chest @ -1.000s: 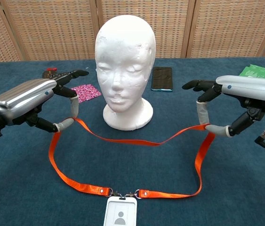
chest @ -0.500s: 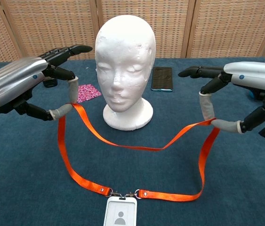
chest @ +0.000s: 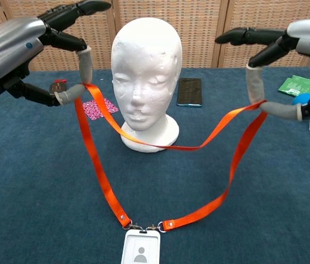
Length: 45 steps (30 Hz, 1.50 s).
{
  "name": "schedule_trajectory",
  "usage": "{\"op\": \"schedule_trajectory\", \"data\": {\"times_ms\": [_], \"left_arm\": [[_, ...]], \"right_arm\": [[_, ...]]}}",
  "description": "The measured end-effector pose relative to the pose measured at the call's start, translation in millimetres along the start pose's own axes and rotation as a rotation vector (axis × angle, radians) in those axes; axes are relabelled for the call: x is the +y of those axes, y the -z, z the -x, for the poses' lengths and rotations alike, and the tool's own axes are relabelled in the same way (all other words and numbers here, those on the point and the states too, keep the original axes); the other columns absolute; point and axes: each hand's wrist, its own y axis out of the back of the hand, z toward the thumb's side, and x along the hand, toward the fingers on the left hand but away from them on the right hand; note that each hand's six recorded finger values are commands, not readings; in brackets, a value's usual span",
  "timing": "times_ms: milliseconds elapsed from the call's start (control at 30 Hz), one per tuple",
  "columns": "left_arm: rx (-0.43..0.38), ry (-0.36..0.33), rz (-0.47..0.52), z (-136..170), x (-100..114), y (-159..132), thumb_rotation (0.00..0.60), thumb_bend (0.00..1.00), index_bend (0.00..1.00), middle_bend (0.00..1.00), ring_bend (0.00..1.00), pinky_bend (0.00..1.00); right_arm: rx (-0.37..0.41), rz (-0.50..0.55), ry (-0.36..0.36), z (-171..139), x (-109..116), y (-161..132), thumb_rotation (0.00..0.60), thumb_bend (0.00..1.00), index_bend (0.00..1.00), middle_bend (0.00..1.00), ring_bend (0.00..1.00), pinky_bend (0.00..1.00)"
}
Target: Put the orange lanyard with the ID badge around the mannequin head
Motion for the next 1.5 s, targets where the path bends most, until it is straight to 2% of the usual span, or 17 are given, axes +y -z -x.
{"op": "schedule_trajectory", "data": {"times_ms": [167,333,600,1000,1267,1500], "left_arm": [[0.033,-0.023,0.045,-11,15,3,0.600,0.43,0.67,0.00,0.00,0.00],[0.115,-0.058,0.101,-26,33,20,0.600,0.43,0.68,0.00,0.00,0.00],[0.265,-0.017,0.188,-56,46,53,0.600,0.43,0.68,0.00,0.00,0.00],[0.364,-0.009,0.188,-93,64,80,0.600,0.43,0.68,0.00,0.00,0.00],[0.484,0.027,0.203,-113,60,103,0.600,0.43,0.67,0.00,0.00,0.00],[0.569,0.067,0.202,-123,45,120,0.600,0.43,0.65,0.00,0.00,0.00]], "right_arm": [[-0.019,0.019,0.067,8,25,1,0.600,0.75,0.75,0.00,0.00,0.00],[-0.056,0.062,0.132,18,50,8,0.600,0.75,0.75,0.00,0.00,0.00],[-0.178,0.209,0.218,45,87,36,0.600,0.75,0.75,0.00,0.00,0.00],[-0.280,0.321,0.274,87,121,65,0.600,0.75,0.75,0.00,0.00,0.00],[-0.364,0.353,0.244,110,118,84,0.600,0.75,0.75,0.00,0.00,0.00],[-0.464,0.388,0.218,132,106,113,0.600,0.75,0.75,0.00,0.00,0.00]]}}
